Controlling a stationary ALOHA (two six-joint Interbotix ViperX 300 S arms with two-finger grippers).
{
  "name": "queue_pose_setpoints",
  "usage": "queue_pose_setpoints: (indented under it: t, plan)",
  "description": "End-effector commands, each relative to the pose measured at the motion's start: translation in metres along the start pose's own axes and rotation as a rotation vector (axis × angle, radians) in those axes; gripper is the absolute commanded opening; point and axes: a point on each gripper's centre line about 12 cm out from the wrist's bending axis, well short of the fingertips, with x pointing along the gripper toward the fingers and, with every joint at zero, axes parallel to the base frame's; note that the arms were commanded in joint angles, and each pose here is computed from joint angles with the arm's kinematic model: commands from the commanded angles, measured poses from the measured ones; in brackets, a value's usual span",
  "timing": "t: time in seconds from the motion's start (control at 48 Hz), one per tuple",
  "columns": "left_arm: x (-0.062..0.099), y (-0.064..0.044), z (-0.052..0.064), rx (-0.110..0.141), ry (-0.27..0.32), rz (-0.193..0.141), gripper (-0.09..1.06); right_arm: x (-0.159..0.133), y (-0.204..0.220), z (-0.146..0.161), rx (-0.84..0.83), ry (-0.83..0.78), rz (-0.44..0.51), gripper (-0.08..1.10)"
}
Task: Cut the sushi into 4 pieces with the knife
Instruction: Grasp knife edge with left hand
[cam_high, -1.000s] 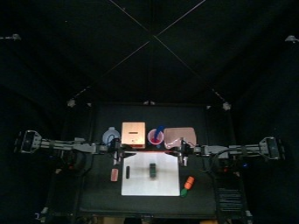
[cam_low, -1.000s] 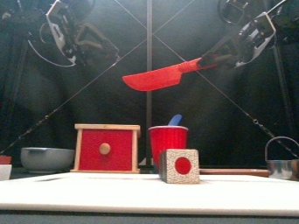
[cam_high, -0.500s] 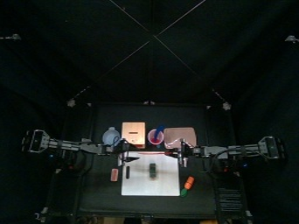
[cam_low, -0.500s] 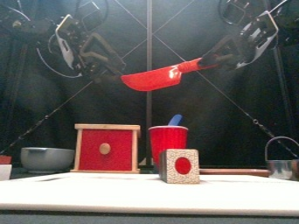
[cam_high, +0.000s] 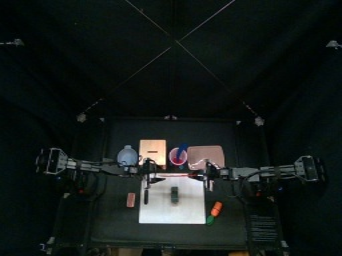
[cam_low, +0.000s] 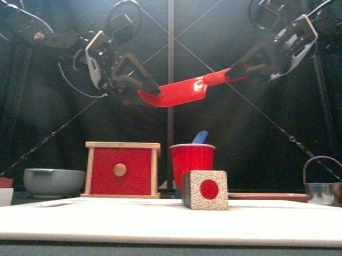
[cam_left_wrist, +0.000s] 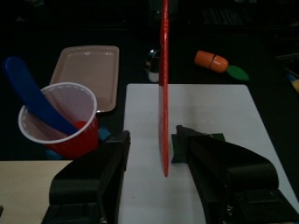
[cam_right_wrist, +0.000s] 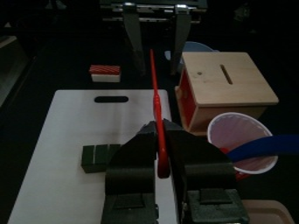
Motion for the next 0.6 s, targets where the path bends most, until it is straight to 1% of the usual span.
queue_pose_setpoints:
  t: [0.021,0.188,0.375,0.521,0.604]
  plan:
    - [0.004,0.003,0.012,0.0,-0.032,0.007,0.77,-0.001,0.001,0.006,0.0,-0.023,0.003,0.19]
    - [0.004,0.005,0.011,-0.001,-0.026,0.011,0.66,-0.001,0.001,0.005,0.002,-0.022,0.003,0.19]
    - [0.004,0.004,0.007,0.0,-0.012,0.011,0.51,0.0,0.002,0.002,0.025,0.0,0.007,0.19]
    - [0.003,0.002,0.005,0.001,-0.006,0.005,0.42,0.005,0.001,-0.004,0.112,0.095,0.001,0.18]
    - [0.003,0.001,0.004,0.002,-0.005,0.002,0.39,0.008,0.002,-0.007,0.14,0.159,0.013,0.18]
